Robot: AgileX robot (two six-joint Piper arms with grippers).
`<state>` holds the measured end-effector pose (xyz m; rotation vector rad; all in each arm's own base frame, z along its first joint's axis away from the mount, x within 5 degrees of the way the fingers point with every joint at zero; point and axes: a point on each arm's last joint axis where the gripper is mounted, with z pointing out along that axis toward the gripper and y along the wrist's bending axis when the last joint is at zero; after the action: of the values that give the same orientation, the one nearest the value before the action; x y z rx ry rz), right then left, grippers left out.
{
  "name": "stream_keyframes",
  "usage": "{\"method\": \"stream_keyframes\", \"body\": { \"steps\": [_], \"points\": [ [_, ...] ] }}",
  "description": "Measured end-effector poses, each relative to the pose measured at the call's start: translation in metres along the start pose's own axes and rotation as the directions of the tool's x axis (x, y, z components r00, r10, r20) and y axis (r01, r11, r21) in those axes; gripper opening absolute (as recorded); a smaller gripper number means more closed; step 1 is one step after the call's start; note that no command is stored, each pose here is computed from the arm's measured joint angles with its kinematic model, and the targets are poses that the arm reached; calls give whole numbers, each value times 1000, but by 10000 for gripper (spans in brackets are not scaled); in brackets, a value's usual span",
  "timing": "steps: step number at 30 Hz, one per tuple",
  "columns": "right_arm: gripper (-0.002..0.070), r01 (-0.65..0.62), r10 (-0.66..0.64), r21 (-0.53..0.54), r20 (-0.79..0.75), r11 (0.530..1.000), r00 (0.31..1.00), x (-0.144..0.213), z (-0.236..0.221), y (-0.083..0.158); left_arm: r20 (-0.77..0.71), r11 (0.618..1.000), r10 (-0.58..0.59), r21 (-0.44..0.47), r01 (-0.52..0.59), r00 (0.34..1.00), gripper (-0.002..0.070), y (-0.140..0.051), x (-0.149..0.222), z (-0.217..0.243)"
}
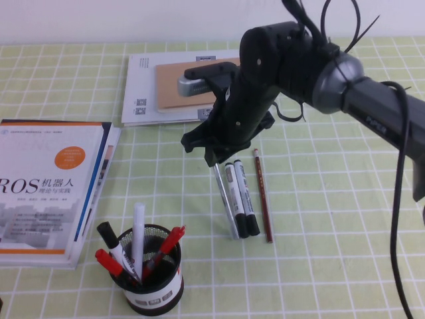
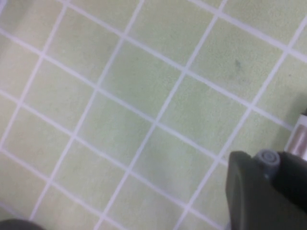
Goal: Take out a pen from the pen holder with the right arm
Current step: 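Take a marker out of the pen holder and lay it on the table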
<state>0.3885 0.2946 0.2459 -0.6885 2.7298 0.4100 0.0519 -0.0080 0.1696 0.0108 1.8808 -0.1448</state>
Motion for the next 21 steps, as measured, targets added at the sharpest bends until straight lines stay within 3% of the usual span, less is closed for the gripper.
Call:
{"method": "stream_keyframes", "body": {
  "steps": [16,21],
  "points": [
    [46,-34,34,9,-14,999,999,-2,33,-15,0,1000,0,0,0,1000,-8,0,0,0],
    [104,-34,34,8,-5,999,999,-3,33,-15,0,1000,0,0,0,1000,-8,0,0,0]
  ]
}}
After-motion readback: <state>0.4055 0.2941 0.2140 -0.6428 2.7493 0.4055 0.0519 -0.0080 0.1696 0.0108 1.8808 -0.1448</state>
